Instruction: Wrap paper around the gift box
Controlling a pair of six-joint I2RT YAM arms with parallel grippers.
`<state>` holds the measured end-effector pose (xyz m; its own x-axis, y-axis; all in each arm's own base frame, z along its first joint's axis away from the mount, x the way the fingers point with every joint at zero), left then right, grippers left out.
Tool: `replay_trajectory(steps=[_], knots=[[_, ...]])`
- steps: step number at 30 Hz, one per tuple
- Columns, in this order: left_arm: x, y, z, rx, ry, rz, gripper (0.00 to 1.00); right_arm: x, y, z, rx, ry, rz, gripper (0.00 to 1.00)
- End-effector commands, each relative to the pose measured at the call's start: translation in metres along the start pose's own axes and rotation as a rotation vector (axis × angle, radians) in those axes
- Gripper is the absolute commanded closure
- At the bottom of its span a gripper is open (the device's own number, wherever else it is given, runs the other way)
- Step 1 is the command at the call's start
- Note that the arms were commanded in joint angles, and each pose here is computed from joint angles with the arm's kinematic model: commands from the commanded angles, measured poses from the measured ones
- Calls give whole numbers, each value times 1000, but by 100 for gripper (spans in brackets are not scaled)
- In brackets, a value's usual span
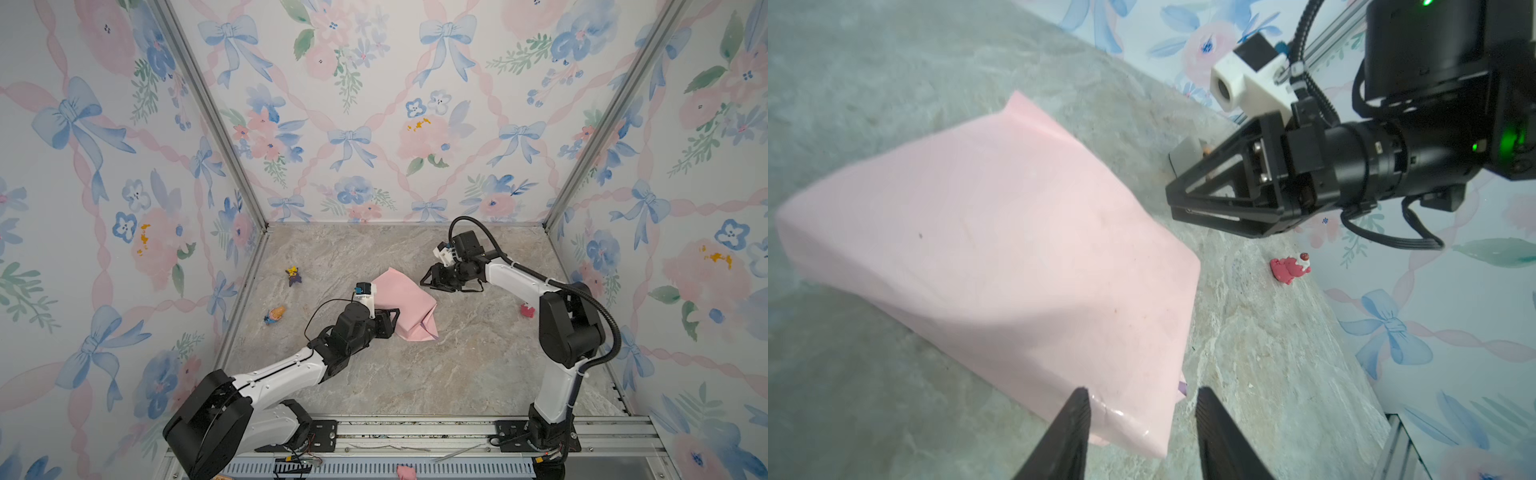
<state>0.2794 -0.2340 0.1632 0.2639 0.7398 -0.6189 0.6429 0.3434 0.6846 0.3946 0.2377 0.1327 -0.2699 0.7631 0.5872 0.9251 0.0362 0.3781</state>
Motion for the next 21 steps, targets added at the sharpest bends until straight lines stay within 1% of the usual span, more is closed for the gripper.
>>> replay_trajectory(steps=[1,2,4,6,11,15,19,21], knots=[[-2,16,3,12,69,216,61,7,6,-43,-139,4,37,55],[-5,18,9,36,69,251,62,7,-3,-52,-149,-4,53,55],[-11,22,24,89,59,296,69,2,-26,-57,-133,-13,109,55],[-20,26,41,129,38,327,72,-3,-51,-60,-110,-19,206,56],[-15,16,79,220,19,329,75,-11,-100,-64,-110,-30,344,54],[0,-1,96,276,30,317,75,-14,-131,-46,-69,-15,442,55],[15,-11,101,298,40,271,75,-8,-152,-21,-32,17,530,55],[21,-14,101,299,50,258,75,-9,-161,-12,-9,-5,562,55]])
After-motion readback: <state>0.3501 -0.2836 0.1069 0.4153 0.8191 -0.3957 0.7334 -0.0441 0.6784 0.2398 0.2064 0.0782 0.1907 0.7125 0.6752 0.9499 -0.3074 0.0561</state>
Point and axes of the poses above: each gripper's point midway between its finger pads, its own z axis out along the fingers, its own x axis along the line the jaws close on, y = z × x, the point moved 1 cm from there along -z, back along the fingers, and after that the axes turned 7 degrees about -z, right-handed, at the moved point
